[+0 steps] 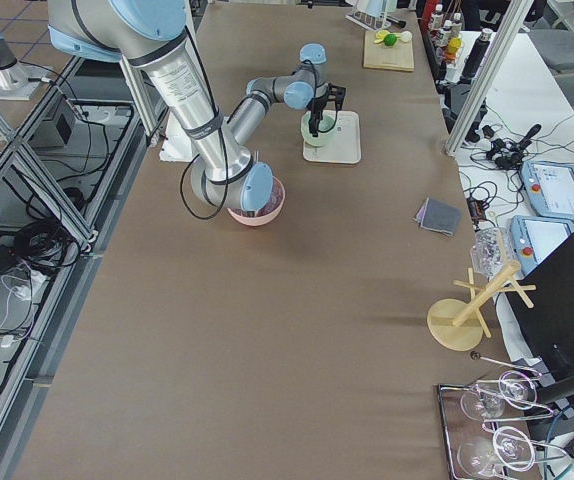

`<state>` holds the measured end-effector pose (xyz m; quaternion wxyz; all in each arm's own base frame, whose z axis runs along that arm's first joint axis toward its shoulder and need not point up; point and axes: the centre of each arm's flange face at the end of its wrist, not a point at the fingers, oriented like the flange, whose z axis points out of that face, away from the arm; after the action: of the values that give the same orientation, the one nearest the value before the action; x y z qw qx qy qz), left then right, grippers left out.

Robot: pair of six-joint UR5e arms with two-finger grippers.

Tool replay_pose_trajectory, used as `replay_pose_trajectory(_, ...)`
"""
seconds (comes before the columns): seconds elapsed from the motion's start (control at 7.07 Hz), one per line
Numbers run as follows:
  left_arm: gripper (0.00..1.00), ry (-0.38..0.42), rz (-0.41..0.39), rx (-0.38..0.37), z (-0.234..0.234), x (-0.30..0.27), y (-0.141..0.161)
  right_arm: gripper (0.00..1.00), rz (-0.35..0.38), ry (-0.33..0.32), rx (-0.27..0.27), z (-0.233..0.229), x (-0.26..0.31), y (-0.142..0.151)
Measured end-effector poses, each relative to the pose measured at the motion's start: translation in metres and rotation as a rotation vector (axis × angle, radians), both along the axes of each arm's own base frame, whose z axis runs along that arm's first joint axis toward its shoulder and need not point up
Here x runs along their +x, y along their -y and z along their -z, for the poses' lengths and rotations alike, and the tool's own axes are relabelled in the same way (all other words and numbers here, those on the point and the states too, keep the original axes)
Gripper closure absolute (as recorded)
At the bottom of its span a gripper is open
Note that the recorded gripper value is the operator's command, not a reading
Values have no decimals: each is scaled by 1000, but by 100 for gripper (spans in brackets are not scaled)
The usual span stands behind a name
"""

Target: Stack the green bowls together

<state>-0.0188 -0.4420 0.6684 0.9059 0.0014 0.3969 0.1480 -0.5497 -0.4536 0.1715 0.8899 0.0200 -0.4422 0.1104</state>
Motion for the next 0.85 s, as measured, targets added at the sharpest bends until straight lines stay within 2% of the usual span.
replay_pose_trajectory(0.42,1,3,31,-6,1,-14,-2,0,25,4,32,-19,56,30)
replay_pose_trajectory(0.85,1,6,160,-66,5,-67,-9,0,63,-24,45,-103,176,58)
